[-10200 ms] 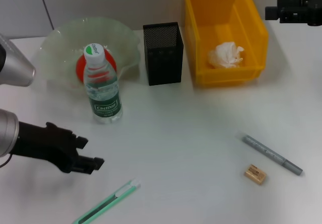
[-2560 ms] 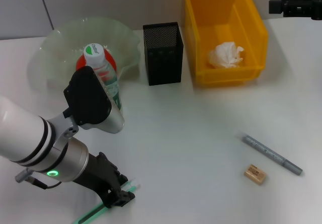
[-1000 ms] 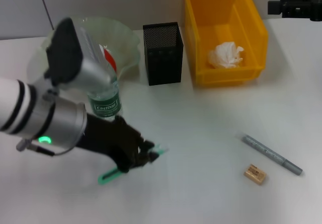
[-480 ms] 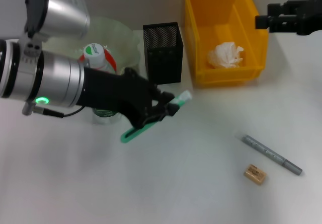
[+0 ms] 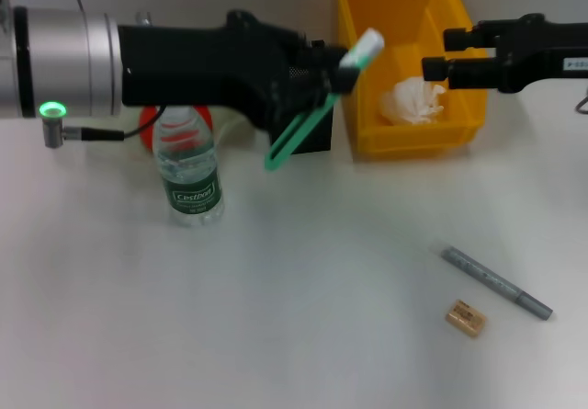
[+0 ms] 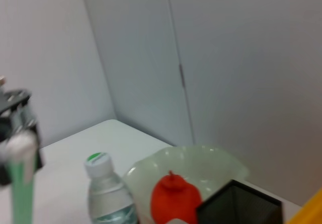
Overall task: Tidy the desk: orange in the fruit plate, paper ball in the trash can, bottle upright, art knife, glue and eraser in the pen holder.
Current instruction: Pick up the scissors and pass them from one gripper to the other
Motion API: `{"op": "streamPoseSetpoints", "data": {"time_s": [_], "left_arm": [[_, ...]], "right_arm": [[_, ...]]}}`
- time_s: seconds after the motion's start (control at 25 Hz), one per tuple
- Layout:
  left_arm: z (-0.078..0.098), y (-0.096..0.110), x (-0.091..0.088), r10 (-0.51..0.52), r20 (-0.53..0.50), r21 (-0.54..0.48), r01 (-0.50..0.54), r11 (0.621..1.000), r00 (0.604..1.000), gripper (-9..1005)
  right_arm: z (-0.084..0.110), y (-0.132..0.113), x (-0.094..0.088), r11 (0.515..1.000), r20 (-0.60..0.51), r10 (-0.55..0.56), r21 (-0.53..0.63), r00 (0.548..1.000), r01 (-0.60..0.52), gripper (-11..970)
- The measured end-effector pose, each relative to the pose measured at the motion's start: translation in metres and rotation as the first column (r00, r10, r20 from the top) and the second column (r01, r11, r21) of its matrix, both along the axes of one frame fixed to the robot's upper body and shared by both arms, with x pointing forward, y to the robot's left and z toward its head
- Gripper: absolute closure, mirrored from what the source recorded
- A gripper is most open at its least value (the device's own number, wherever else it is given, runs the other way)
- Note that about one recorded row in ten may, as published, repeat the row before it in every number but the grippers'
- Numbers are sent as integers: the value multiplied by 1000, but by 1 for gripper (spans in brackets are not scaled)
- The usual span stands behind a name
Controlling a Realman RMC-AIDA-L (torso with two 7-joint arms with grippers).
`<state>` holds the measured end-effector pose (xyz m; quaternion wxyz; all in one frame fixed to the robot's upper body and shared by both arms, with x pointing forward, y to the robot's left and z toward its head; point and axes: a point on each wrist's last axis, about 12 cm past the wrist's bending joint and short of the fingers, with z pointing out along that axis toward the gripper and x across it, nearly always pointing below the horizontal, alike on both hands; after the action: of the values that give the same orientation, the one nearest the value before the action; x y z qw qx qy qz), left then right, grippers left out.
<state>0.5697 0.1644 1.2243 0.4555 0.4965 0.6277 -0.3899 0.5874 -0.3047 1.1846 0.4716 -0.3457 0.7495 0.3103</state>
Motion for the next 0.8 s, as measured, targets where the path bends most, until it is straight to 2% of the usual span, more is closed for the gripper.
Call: {"op": "streamPoseSetpoints", "data": {"time_s": [0.12,0.2,0.4,0.56,0.6,0.64,0.8], "left_arm": [[0,0,0,0,0,0,0,1000,1000,802],[0,0,13,31,-37,-97,-34,995,999,801],[0,-6,18,17,-36,-152,-22,988,999,802],[0,-7,20,23,-32,-173,-28,985,999,804],[-1,-4,26,71,-13,-196,-72,978,997,804],[-1,-3,27,78,-11,-197,-78,977,997,805],[-3,-1,31,113,0,-198,-111,974,994,805]], "right_arm": [[-2,8,0,1000,12,26,-5,1000,-26,314],[-3,22,3,998,44,70,-12,997,-70,314],[-2,47,10,990,80,143,2,986,-144,314],[-1,54,11,984,93,175,11,980,-176,314],[2,57,9,979,95,201,11,975,-203,314],[2,57,9,979,95,201,11,975,-203,314],[12,57,-2,957,85,284,30,955,-288,315]]}}
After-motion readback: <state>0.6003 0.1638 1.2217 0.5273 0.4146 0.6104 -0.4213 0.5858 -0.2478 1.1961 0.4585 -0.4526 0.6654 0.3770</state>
